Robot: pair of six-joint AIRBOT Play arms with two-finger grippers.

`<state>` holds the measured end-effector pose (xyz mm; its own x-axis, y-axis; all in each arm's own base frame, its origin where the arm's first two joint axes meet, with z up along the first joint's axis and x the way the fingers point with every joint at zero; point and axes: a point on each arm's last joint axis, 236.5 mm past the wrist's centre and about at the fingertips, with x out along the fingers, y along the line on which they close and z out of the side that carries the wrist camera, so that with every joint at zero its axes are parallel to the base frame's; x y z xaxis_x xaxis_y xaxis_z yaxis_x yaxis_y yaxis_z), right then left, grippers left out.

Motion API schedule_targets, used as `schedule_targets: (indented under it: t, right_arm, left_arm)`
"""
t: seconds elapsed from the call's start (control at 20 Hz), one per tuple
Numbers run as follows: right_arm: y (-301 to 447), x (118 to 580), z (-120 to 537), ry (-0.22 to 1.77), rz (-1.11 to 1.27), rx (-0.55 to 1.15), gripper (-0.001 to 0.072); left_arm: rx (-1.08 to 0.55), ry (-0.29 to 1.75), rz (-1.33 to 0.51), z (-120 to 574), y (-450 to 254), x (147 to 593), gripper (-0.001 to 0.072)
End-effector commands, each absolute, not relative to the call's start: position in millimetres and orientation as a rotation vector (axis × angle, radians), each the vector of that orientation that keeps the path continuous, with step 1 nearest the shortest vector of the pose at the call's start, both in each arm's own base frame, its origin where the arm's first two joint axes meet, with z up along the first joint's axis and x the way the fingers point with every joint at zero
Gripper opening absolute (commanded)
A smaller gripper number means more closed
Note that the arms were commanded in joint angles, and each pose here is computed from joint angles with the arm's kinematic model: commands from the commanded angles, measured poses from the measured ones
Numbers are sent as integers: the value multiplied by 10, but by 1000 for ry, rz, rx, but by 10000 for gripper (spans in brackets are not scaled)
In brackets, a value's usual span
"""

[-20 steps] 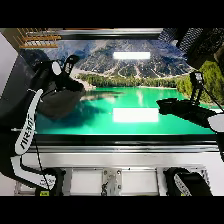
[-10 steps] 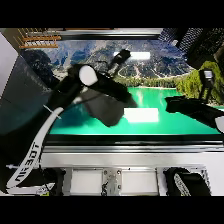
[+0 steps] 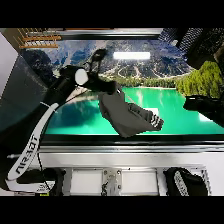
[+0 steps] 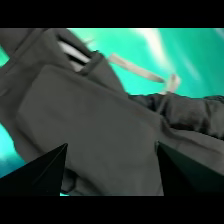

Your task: Fold the clothes and pants, and hang the long-sleeved shirts on hangers.

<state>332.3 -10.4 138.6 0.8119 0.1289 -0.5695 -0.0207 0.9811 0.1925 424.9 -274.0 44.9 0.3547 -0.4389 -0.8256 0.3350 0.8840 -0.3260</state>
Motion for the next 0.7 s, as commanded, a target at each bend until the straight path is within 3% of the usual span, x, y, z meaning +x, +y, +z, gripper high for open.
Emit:
schedule_targets:
  t: [0.0, 0.2, 0.45, 0.5, 0.6, 0.65]
  right_arm:
    - [-120, 3284, 1318, 652, 78, 186, 16]
    - [-90, 3266, 1168, 712, 94, 199, 17]
    - [-32, 3220, 876, 833, 124, 226, 16]
    - [-24, 3215, 791, 865, 130, 236, 17]
    - [6, 3174, 574, 946, 140, 267, 26]
    - [29, 3133, 420, 1003, 147, 289, 27]
  left_arm:
    - [-407, 1265, -354, -208, -2314, 4345, 583]
    - [-555, 1375, -375, -745, -2479, 4353, 583]
    - [-508, 1414, -432, -916, -2824, 4392, 582]
    - [-499, 1411, -440, -914, -2867, 4394, 490]
    - [-498, 1403, -447, -888, -2896, 4410, 6]
    - [-496, 1387, -446, -843, -2866, 4444, 4]
